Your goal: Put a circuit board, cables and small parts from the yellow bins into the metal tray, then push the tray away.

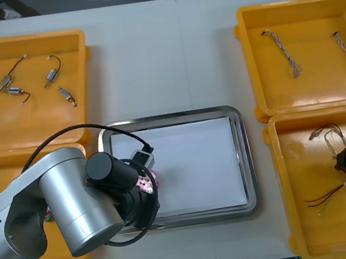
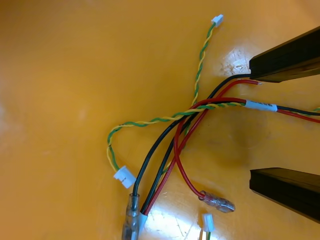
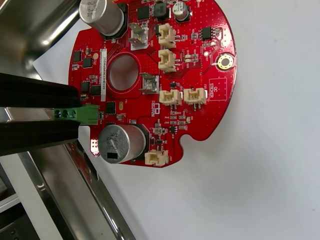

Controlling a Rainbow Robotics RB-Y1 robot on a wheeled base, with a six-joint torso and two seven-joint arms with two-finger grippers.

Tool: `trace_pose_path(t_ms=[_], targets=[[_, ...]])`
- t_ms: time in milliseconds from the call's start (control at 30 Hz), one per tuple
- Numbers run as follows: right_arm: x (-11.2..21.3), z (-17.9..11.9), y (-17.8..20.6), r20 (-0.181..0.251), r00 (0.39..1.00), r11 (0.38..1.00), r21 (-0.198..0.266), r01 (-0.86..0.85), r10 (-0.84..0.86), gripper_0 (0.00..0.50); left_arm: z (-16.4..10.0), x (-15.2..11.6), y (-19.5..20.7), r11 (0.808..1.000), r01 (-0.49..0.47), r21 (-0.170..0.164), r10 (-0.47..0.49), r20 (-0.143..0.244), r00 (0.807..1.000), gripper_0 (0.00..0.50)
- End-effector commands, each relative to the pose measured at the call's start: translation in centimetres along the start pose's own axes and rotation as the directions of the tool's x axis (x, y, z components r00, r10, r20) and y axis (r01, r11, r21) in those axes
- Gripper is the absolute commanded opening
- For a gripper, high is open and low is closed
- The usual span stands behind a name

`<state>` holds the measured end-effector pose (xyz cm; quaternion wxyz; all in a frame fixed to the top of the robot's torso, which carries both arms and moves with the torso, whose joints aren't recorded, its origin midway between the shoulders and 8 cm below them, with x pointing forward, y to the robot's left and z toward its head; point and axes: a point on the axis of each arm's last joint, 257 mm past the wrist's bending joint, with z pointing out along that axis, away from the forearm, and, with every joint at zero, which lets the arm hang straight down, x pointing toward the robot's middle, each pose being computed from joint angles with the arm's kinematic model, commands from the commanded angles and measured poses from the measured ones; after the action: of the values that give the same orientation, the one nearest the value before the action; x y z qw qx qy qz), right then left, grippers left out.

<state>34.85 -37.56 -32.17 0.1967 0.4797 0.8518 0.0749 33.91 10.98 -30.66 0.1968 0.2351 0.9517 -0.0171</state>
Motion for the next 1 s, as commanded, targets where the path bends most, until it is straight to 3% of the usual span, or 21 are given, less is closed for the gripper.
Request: trace_pose_path(t_ms=[33,333,500,667,733,800,900,967,1000], targets=[[1.6,0.7,-0.3,-0.008,0.999,1.000,0.001,-0.031,0.031,0.500,-0.3,-0.6,0.4,0.998,0.060,-0.020,-0.060,0.022,0.998,0.000],[2.2,1.2,-0.1,0.001,0.999,0.999,0.001,-0.037,0.037,0.500,0.1,0.2,0.1,0.999,0.047,-0.027,-0.046,0.010,0.999,0.000],[2.2,1.9,0.0,0.063,0.998,1.000,0.025,-0.017,0.015,0.500,0.2,0.5,0.5,0.998,0.046,-0.036,-0.046,0.005,0.999,0.000],[2.7,2.1,0.4,0.066,0.997,0.999,0.020,-0.034,0.033,0.500,0.2,0.4,0.7,0.998,0.047,-0.044,-0.047,0.011,0.999,0.000],[2.7,2.1,0.4,0.065,0.997,0.999,0.019,-0.033,0.031,0.500,0.2,0.3,0.6,0.998,0.047,-0.043,-0.047,0.015,0.999,0.048],[2.8,2.1,0.5,0.061,0.998,0.999,0.016,-0.035,0.034,0.500,0.3,0.3,0.6,0.998,0.049,-0.040,-0.049,0.016,0.999,0.176],[2.9,2.1,0.8,0.057,0.998,0.999,0.005,-0.040,0.040,0.500,0.3,0.2,0.5,0.998,0.054,-0.037,-0.053,0.020,0.998,0.410],[2.9,2.1,0.9,0.053,0.998,0.999,0.001,-0.042,0.042,0.500,0.3,0.2,0.5,0.998,0.055,-0.036,-0.055,0.021,0.998,0.491],[2.9,2.0,1.0,0.052,0.998,0.999,-0.004,-0.045,0.046,0.500,0.3,0.1,0.4,0.998,0.057,-0.034,-0.056,0.024,0.998,0.500]])
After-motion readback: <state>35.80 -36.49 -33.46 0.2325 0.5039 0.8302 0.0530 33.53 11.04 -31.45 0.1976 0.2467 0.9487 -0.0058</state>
